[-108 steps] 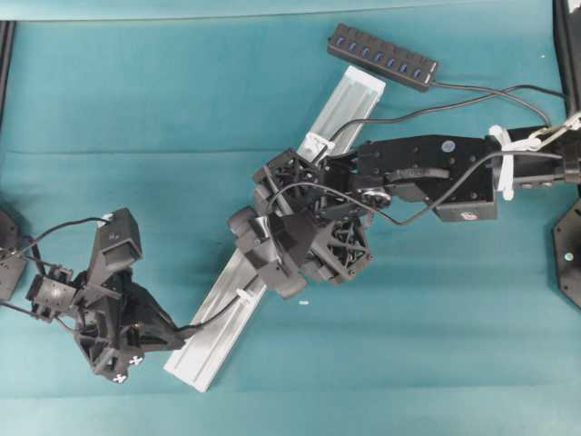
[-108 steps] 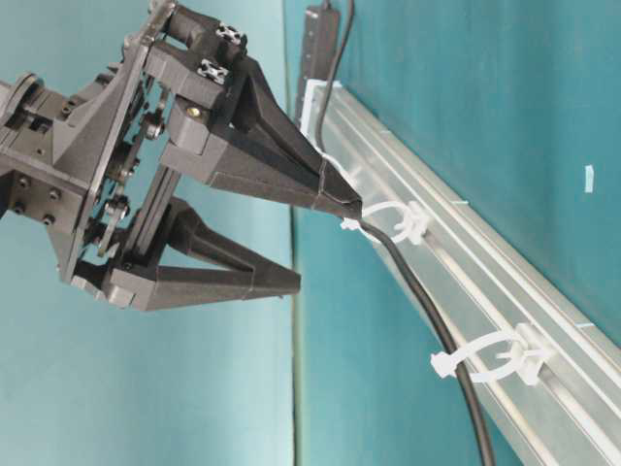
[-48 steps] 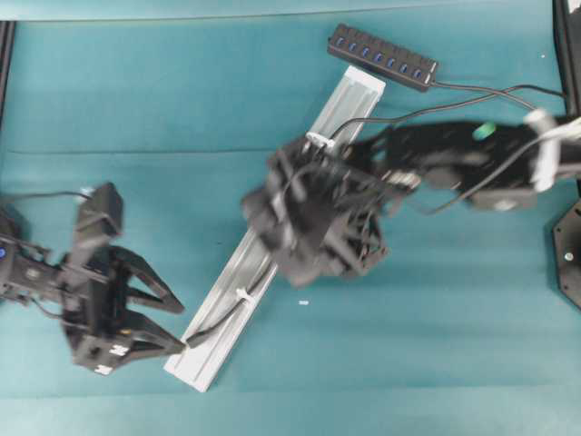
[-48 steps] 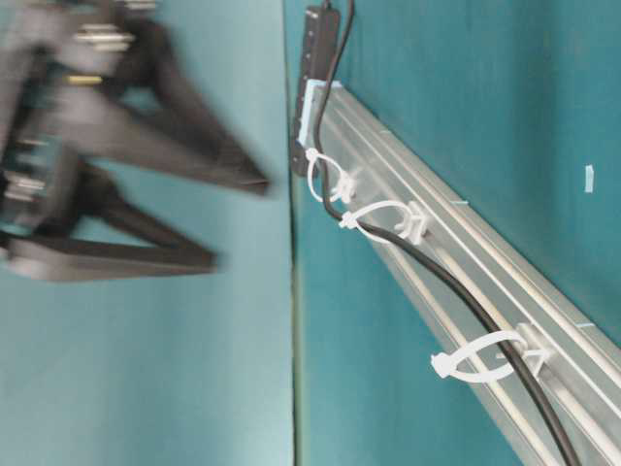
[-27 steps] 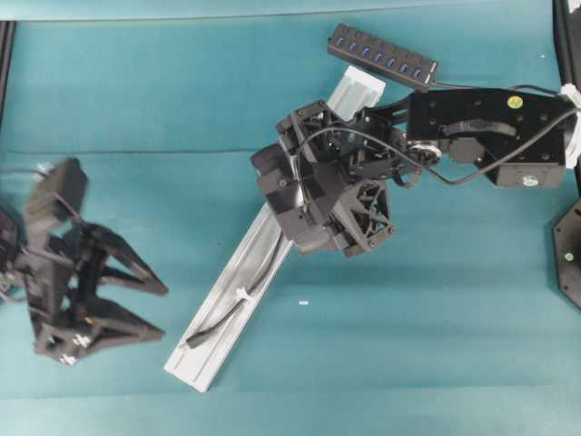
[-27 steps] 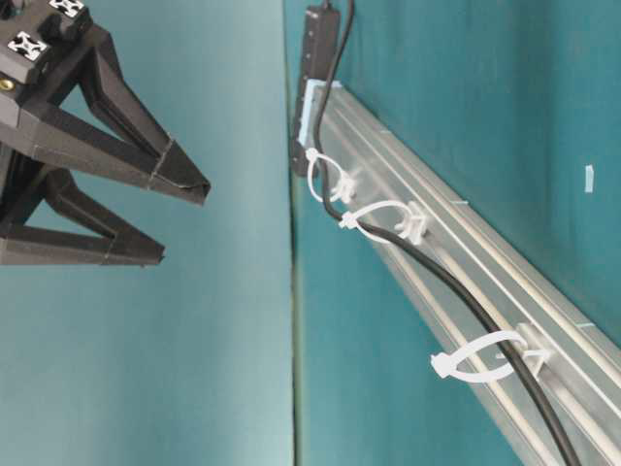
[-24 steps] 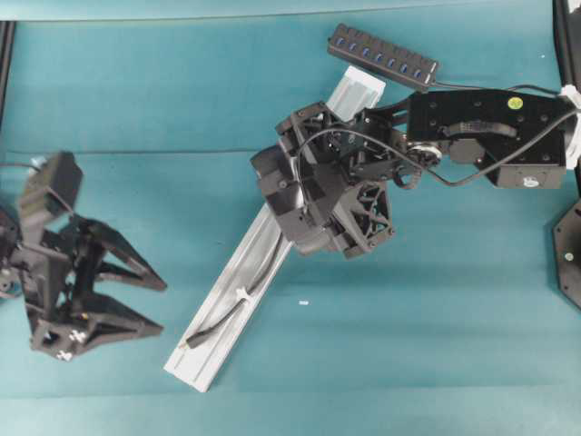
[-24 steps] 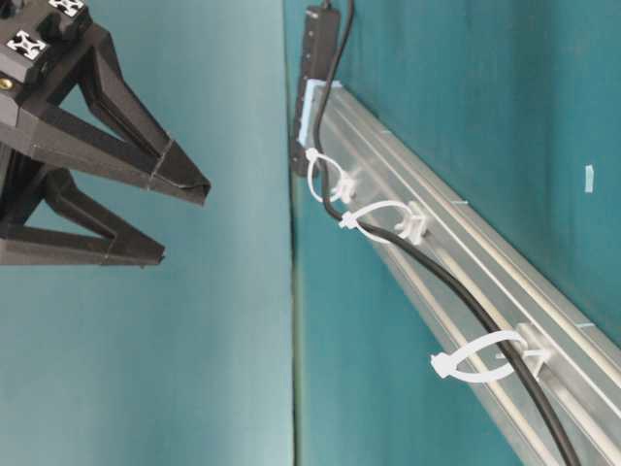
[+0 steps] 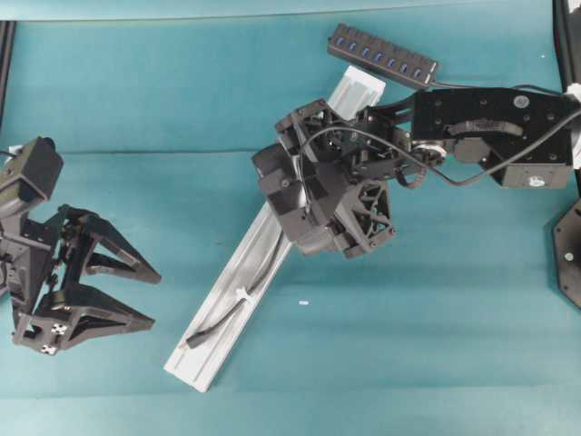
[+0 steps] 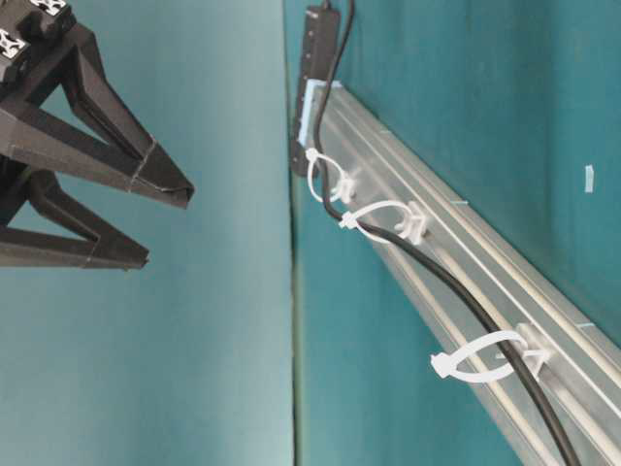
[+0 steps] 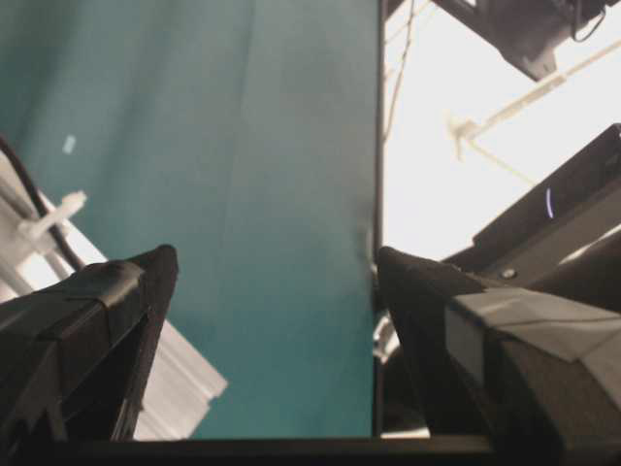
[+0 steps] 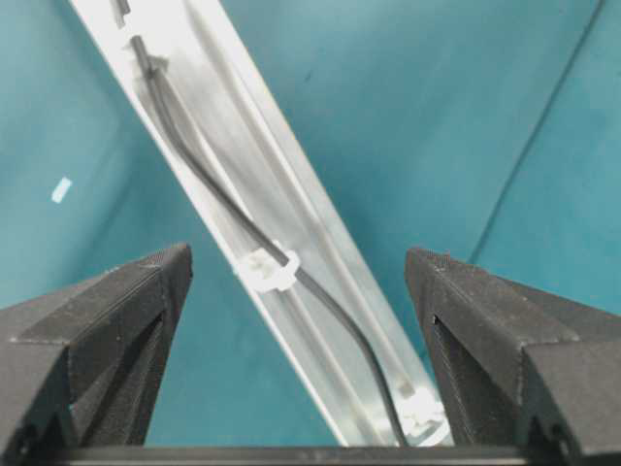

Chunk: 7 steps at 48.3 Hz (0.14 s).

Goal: Pass the USB cable through three rings with both arms.

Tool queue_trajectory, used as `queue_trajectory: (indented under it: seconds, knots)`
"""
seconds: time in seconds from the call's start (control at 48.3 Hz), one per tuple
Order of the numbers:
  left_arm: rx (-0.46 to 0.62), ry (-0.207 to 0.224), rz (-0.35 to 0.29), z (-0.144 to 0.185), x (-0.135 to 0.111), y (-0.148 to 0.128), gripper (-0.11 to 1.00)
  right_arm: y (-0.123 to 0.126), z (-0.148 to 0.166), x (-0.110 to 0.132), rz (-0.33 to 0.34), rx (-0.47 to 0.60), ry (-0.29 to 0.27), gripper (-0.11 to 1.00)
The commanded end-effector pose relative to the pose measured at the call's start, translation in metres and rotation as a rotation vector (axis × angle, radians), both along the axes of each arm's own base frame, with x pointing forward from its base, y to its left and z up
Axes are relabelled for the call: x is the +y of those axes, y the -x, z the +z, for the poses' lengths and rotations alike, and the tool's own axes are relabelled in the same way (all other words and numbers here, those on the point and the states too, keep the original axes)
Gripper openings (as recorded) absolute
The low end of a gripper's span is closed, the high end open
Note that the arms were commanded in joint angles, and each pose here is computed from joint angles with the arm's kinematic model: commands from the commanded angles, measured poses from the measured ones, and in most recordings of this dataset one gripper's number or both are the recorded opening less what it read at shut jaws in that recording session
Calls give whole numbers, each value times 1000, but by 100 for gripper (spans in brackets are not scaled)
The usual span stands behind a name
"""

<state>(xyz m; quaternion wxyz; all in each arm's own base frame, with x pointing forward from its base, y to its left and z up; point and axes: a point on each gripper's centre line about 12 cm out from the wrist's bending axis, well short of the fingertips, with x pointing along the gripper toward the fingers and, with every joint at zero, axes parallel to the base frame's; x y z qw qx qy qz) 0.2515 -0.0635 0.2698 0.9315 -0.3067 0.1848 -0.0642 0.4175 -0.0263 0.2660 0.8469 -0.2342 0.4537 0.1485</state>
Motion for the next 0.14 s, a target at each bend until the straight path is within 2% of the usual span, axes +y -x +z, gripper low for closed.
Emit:
queue_trajectory:
  seconds: [0.0,0.124]
  knots:
    - [-28,3,0,9,0,-2,92,-2,10,1,-10,-30,-8,91]
    - [-36,3,0,11,0,-1,92,-2,10,2,-9,-32,-9,91]
